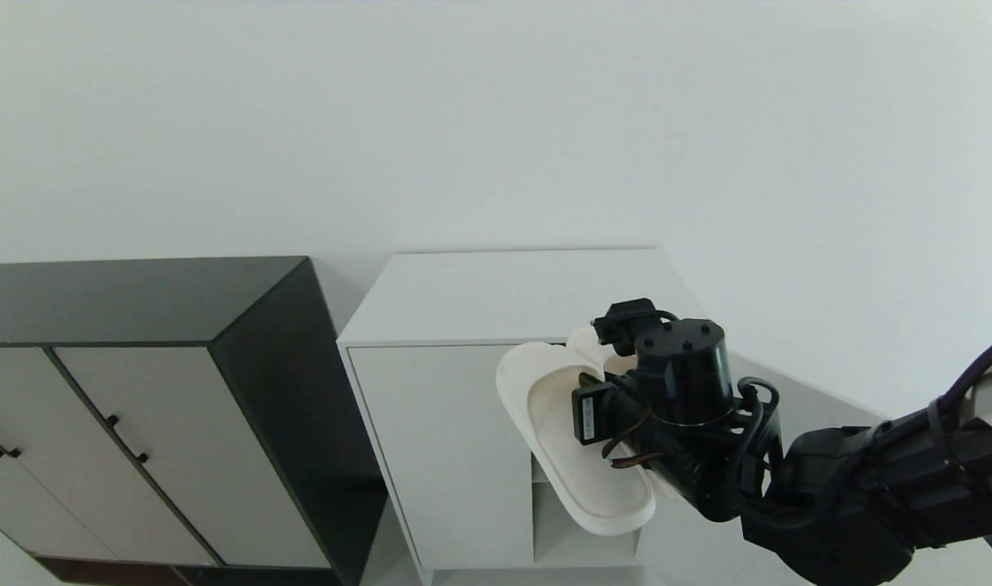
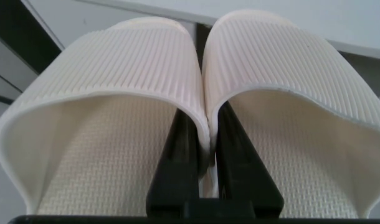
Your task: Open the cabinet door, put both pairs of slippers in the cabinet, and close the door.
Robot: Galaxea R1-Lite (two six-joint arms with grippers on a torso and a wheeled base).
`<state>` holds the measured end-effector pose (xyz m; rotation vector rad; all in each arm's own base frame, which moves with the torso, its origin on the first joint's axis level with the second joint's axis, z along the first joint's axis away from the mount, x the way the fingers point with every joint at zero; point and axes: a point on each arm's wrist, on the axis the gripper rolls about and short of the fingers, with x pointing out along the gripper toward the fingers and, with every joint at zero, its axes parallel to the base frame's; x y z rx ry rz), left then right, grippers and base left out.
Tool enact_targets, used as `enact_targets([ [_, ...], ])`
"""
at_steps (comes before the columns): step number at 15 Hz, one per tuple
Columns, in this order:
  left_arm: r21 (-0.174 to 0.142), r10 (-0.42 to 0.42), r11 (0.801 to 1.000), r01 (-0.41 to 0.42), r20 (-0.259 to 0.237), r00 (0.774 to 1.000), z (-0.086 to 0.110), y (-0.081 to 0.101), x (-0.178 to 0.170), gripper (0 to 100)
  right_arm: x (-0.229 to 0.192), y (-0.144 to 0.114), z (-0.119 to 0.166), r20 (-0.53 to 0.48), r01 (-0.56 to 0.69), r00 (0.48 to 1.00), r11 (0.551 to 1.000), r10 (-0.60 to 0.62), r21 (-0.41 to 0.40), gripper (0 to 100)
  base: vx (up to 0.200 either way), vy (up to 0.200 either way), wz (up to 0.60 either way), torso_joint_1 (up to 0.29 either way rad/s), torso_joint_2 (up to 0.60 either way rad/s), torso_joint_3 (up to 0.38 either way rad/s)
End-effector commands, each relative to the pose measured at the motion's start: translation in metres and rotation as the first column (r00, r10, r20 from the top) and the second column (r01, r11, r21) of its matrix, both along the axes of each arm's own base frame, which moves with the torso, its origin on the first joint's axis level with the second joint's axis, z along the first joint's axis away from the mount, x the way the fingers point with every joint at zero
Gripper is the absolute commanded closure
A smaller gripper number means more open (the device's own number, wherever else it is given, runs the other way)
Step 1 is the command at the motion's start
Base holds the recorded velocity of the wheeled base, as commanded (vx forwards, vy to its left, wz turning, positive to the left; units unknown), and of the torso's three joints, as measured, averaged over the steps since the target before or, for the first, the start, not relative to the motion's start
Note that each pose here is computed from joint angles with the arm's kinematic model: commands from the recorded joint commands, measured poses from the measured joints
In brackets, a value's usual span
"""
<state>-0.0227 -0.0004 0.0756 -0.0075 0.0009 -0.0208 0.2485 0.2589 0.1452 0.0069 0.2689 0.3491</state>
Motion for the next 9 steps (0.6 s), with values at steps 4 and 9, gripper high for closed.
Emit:
enact_targets([
  [4, -0.002, -0.001, 1.000, 0.001, 0.001, 1.000, 0.000, 0.000, 0.000, 100, -0.002, -0.002, -0.001, -0.004, 0.000, 1.000, 1.000, 0.000, -0.005, 100, 0.000, 0.000, 0.00, 0.000, 0.00, 0.000],
  [9, -0.002, -0.001, 1.000, 0.001, 0.001, 1.000, 0.000, 0.000, 0.000, 100, -0.005, -0.010, -0.011, 0.011, -0.002, 1.000, 0.999, 0.002, -0.052, 100, 0.000, 0.000, 0.00, 0.000, 0.00, 0.000],
])
